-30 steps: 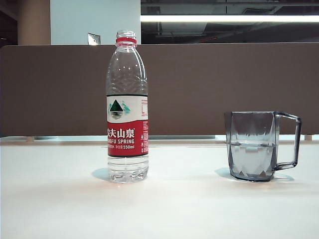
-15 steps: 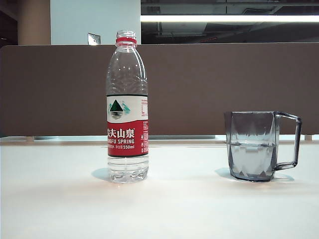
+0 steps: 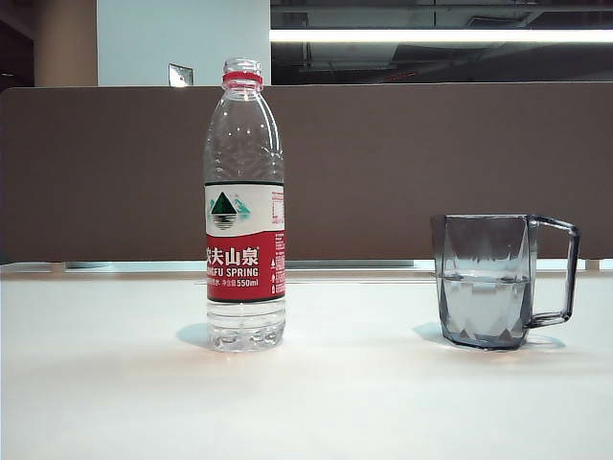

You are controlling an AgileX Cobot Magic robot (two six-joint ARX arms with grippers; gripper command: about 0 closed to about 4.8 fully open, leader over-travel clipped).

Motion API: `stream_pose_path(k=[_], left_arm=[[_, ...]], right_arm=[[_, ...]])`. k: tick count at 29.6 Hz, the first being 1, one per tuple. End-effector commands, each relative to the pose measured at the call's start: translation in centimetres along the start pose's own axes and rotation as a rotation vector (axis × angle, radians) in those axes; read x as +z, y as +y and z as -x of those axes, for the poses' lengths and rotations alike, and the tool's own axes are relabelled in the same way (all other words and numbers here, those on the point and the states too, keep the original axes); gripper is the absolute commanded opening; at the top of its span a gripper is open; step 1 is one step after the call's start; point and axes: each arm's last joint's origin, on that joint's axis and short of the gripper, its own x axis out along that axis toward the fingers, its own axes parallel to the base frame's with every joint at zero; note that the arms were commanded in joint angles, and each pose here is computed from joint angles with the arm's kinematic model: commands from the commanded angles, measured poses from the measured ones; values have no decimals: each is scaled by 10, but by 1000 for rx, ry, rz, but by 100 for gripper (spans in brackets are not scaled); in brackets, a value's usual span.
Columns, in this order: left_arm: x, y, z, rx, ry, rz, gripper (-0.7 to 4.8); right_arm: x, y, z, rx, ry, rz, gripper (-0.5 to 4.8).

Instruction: Pick up the mineral water bottle with the left hand on the table and pour water into the mug until it's half full.

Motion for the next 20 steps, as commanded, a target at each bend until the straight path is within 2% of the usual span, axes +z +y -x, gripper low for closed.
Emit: stream_pose_path(k=[1,20], left_arm=[[2,0,0,-3,-9,-4,-4],[2,0,0,-3,-9,-4,-4]], right_arm=[[1,0,0,1,-14,-60,-1],[0,0,0,0,-1,-68,-1]])
